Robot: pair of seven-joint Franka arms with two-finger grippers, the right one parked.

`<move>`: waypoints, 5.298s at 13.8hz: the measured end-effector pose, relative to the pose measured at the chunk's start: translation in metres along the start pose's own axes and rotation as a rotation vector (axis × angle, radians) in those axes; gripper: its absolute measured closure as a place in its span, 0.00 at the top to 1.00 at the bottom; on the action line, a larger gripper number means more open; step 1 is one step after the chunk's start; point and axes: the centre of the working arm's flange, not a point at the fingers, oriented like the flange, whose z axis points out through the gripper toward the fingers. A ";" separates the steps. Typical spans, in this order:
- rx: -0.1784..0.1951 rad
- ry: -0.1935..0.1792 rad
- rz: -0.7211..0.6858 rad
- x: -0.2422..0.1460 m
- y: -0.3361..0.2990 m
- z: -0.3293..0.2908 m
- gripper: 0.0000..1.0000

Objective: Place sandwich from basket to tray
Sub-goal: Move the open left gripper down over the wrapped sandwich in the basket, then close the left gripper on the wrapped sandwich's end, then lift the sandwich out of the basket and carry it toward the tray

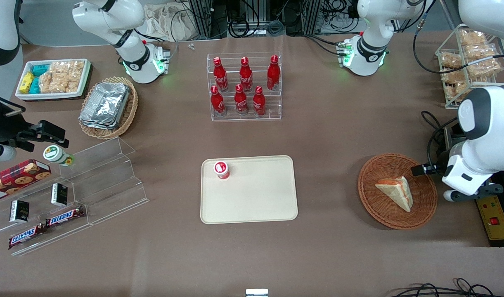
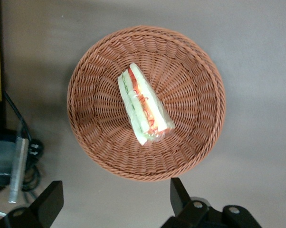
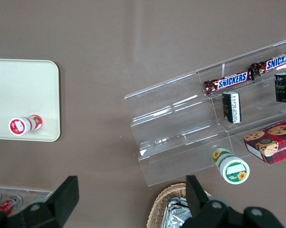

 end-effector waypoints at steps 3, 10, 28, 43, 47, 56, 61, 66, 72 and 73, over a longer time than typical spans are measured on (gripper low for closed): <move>0.005 -0.006 -0.140 0.001 0.032 0.028 1.00; 0.006 -0.012 -0.284 0.016 0.022 0.062 1.00; 0.011 -0.037 -0.494 0.024 0.013 0.141 0.95; 0.042 -0.088 -0.501 0.011 0.020 0.056 0.15; 0.075 -0.163 -0.395 -0.013 0.042 -0.033 0.15; 0.032 -0.150 0.029 -0.053 0.100 -0.083 0.15; 0.049 -0.153 0.226 -0.090 0.175 -0.076 0.15; 0.024 -0.064 0.248 -0.109 0.269 -0.030 0.15; 0.008 -0.003 0.154 -0.120 0.347 0.059 0.19; -0.001 -0.001 0.142 -0.119 0.352 0.071 0.19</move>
